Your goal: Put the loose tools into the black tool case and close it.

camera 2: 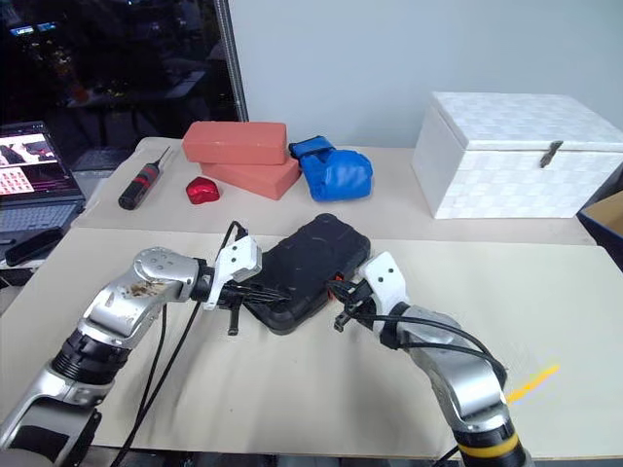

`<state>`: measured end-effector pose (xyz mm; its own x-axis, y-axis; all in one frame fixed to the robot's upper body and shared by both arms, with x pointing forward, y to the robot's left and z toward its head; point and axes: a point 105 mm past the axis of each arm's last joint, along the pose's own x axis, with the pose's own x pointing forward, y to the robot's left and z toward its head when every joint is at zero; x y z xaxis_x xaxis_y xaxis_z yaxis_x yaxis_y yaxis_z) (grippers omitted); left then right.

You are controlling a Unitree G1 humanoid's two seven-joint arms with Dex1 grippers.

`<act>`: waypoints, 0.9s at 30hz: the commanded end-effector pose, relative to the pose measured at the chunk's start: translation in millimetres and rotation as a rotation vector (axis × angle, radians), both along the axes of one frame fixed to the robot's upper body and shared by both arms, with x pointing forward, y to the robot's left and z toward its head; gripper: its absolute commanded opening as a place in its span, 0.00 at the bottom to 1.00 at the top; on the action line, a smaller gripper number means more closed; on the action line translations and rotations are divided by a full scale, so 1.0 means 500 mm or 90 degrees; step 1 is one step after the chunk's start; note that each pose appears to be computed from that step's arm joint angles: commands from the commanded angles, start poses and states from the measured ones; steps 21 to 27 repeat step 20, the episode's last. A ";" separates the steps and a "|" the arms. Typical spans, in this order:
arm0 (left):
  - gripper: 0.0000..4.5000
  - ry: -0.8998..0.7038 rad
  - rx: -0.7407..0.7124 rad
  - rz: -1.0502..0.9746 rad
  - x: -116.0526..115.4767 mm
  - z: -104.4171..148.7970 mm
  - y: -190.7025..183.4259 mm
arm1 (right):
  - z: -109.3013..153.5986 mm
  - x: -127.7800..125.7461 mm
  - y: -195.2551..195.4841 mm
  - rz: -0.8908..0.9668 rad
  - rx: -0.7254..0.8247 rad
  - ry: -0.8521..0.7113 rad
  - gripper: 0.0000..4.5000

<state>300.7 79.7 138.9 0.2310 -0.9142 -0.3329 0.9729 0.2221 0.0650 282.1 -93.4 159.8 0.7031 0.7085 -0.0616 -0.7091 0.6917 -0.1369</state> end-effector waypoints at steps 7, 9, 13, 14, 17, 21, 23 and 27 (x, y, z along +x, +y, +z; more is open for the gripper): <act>0.48 0.032 -0.152 0.087 -0.071 0.064 0.112 | 0.018 -0.105 -0.155 0.043 -0.158 -0.001 0.61; 0.63 0.047 -0.146 0.116 -0.099 0.053 0.146 | 0.018 -0.123 -0.198 0.043 -0.189 0.016 0.75; 0.95 0.056 -0.114 0.155 -0.152 0.033 0.188 | 0.023 -0.153 -0.255 0.040 -0.211 0.022 1.00; 0.99 0.066 -0.099 0.164 -0.167 0.022 0.197 | 0.023 -0.161 -0.268 0.037 -0.223 0.020 1.00; 0.99 0.075 -0.084 0.180 -0.192 0.003 0.207 | 0.018 -0.177 -0.292 0.037 -0.235 0.030 1.00; 0.99 0.078 -0.091 0.190 -0.198 -0.003 0.201 | 0.015 -0.180 -0.304 0.035 -0.243 0.032 1.00; 0.99 0.078 -0.091 0.190 -0.198 -0.003 0.201 | 0.015 -0.180 -0.304 0.035 -0.243 0.032 1.00; 0.99 0.078 -0.091 0.190 -0.198 -0.003 0.201 | 0.015 -0.180 -0.304 0.035 -0.243 0.032 1.00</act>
